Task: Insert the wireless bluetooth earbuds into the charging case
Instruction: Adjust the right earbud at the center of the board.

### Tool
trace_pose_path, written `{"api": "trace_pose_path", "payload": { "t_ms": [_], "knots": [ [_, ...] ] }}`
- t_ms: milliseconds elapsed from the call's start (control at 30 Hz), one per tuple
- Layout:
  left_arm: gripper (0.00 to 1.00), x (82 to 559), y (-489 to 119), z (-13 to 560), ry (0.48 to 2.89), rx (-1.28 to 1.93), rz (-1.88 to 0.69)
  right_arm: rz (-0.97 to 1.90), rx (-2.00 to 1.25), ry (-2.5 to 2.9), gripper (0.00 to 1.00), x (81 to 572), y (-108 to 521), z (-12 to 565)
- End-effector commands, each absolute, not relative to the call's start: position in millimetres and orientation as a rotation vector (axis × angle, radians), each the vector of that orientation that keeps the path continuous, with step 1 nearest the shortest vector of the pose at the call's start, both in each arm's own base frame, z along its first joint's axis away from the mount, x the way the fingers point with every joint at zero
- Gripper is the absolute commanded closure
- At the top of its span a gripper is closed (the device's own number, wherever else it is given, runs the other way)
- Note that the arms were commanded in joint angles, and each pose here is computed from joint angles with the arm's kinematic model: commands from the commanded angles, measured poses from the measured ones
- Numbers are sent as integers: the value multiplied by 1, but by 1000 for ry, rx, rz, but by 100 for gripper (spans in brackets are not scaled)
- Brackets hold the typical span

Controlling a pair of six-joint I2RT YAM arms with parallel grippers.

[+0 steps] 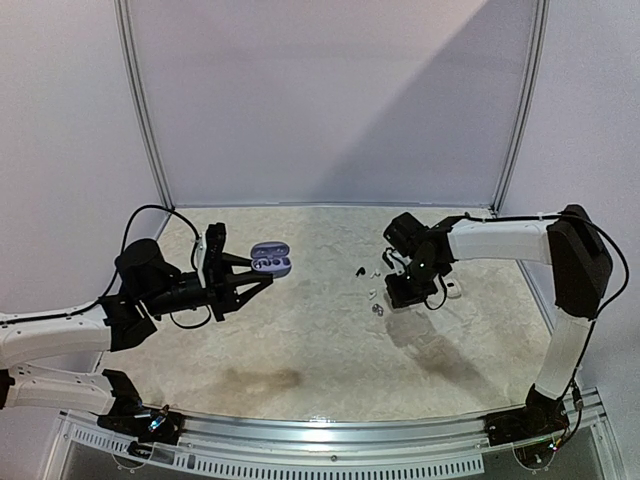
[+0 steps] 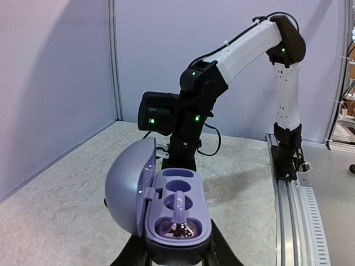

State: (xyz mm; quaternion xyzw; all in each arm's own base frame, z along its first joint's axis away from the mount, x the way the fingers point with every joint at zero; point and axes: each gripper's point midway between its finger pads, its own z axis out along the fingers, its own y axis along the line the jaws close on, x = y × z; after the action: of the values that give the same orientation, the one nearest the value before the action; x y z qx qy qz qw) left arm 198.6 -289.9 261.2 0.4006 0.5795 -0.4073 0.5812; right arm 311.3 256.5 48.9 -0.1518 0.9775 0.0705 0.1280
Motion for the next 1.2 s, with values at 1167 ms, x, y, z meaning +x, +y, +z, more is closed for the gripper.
{"api": "trace_pose_path", "payload": {
  "t_ms": [1167],
  "knots": [
    [100, 193, -282, 262, 1322, 951, -921, 450, -655, 2788, 99, 288, 360, 18]
  ]
}}
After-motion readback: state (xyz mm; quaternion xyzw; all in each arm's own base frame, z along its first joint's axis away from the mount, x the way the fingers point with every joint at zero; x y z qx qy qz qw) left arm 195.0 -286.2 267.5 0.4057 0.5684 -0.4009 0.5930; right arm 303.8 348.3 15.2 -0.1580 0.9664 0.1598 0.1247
